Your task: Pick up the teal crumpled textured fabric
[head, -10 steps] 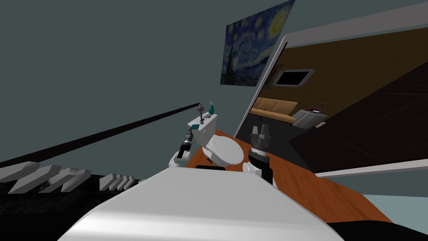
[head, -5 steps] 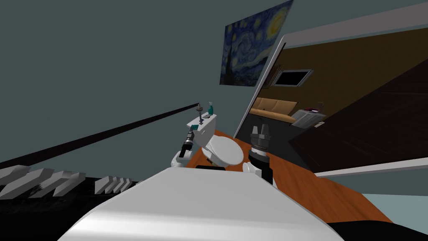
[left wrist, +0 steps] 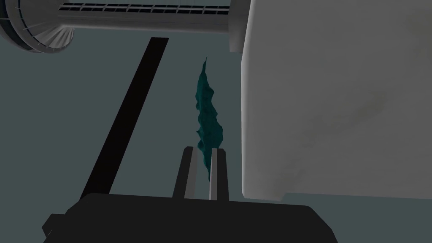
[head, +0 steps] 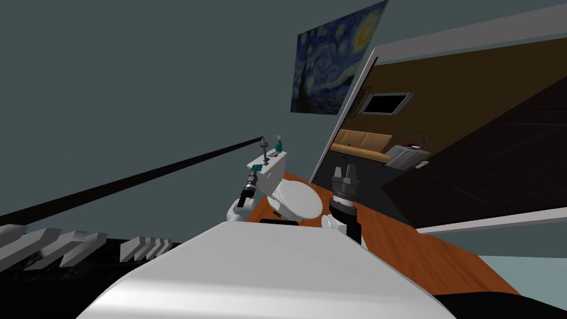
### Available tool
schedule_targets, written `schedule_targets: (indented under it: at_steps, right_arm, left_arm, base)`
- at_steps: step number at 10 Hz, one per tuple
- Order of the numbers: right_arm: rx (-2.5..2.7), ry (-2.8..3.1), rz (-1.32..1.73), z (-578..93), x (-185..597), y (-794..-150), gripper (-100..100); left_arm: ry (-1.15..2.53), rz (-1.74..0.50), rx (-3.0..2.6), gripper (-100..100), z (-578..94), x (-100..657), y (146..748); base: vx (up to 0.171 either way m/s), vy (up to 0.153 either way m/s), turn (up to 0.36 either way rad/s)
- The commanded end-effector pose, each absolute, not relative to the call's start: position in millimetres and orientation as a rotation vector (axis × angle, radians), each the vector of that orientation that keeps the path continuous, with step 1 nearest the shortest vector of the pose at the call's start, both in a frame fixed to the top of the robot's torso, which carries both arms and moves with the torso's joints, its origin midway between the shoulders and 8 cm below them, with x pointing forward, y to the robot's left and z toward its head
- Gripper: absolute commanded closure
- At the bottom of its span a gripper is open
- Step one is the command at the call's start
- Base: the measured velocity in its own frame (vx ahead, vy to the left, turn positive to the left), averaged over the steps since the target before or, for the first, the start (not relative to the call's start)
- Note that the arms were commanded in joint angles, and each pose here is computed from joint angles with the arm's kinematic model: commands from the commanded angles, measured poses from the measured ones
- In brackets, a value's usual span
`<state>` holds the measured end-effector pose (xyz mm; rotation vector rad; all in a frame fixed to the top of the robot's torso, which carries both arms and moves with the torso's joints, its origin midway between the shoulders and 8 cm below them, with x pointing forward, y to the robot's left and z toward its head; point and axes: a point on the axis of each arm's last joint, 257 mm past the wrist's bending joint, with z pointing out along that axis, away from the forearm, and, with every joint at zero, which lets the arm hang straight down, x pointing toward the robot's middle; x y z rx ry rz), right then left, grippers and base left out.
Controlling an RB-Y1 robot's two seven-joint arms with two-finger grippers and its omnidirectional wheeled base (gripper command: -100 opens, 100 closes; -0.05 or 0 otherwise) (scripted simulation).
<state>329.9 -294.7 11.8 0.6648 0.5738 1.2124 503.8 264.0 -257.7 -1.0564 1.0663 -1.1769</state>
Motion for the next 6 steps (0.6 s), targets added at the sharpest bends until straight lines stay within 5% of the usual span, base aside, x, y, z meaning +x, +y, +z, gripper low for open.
schedule_targets:
  at_steps: [1, 2, 3, 4, 5, 6]
  right_arm:
    - [0.665, 0.574, 1.212, 11.8, 329.9, -294.7, 0]
    - [0.665, 0.574, 1.212, 11.8, 329.9, -294.7, 0]
    - [0.665, 0.574, 1.212, 11.8, 329.9, -294.7, 0]
    - [0.665, 0.574, 1.212, 11.8, 329.9, -294.7, 0]
    - [0.665, 0.574, 1.212, 11.8, 329.9, -294.7, 0]
    - [0.665, 0.574, 1.212, 11.8, 329.9, -294.7, 0]
  left_arm:
    - [1.066, -1.177, -1.056, 100, -257.7, 503.8, 264.0]
    - [1.066, -1.177, -1.057, 100, -257.8, 503.8, 263.9]
    - [1.066, -1.178, -1.057, 0, -257.8, 503.9, 263.8]
    - [1.072, -1.179, -1.054, 100, -266.0, 496.9, 261.4]
    - [1.070, -1.179, -1.056, 100, -262.6, 500.7, 261.6]
    - [1.070, -1.179, -1.057, 0, -263.8, 499.7, 261.5]
  base:
    - [0.000, 0.000, 0.000]
    - [0.000, 0.000, 0.000]
    - [0.000, 0.000, 0.000]
    - [-0.032, -0.001, 0.057]
    - [-0.023, -0.003, 0.017]
    - [0.000, 0.000, 0.000]
